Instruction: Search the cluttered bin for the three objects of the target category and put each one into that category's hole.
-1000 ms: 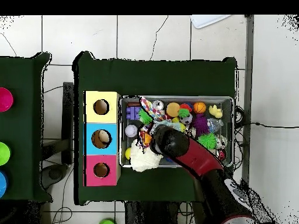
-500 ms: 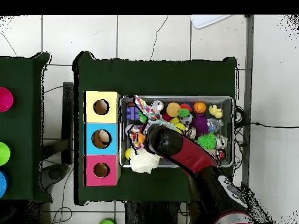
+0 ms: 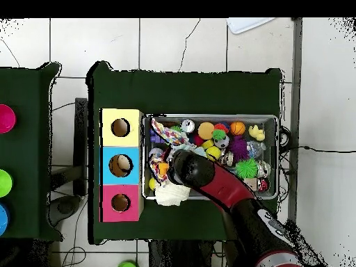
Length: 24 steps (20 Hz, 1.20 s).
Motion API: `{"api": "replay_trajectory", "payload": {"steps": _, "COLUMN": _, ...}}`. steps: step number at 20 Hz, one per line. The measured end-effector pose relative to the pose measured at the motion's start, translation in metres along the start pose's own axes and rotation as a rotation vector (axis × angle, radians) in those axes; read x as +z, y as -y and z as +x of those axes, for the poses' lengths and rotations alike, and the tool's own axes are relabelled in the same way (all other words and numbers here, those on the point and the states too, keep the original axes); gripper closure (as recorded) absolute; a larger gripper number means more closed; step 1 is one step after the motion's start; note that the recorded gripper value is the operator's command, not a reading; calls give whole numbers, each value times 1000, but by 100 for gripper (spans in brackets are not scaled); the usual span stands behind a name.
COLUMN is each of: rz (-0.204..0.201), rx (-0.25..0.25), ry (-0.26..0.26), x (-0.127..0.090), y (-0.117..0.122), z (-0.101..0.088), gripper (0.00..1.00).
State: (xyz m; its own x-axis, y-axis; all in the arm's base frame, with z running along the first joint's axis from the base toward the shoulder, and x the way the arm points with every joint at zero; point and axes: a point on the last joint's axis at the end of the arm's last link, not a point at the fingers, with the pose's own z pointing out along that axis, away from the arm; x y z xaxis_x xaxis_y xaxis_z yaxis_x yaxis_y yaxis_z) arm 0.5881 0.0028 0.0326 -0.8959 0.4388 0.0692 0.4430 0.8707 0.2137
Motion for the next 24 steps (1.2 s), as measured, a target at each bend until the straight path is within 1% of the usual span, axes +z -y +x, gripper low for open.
{"api": "replay_trajectory", "payload": {"steps": 4, "rz": 0, "rx": 4, "ry": -7, "x": -1, "y": 2, "z": 4, "gripper": 100}}
{"api": "replay_trajectory", "payload": {"steps": 5, "rz": 0, "rx": 3, "ry": -6, "x": -1, "y": 2, "z": 4, "gripper": 0}}
{"api": "replay_trajectory", "payload": {"steps": 19, "rz": -9, "rx": -7, "ry": -7, "x": -3, "y": -5, "z": 5, "gripper": 0}}
{"api": "replay_trajectory", "payload": {"steps": 22, "rz": -11, "rx": -10, "ry": -16, "x": -10, "y": -6, "z": 6, "gripper": 0}}
{"api": "replay_trajectory", "payload": {"steps": 24, "rz": -14, "rx": -15, "ry": -32, "x": -20, "y": -9, "z": 8, "gripper": 0}}
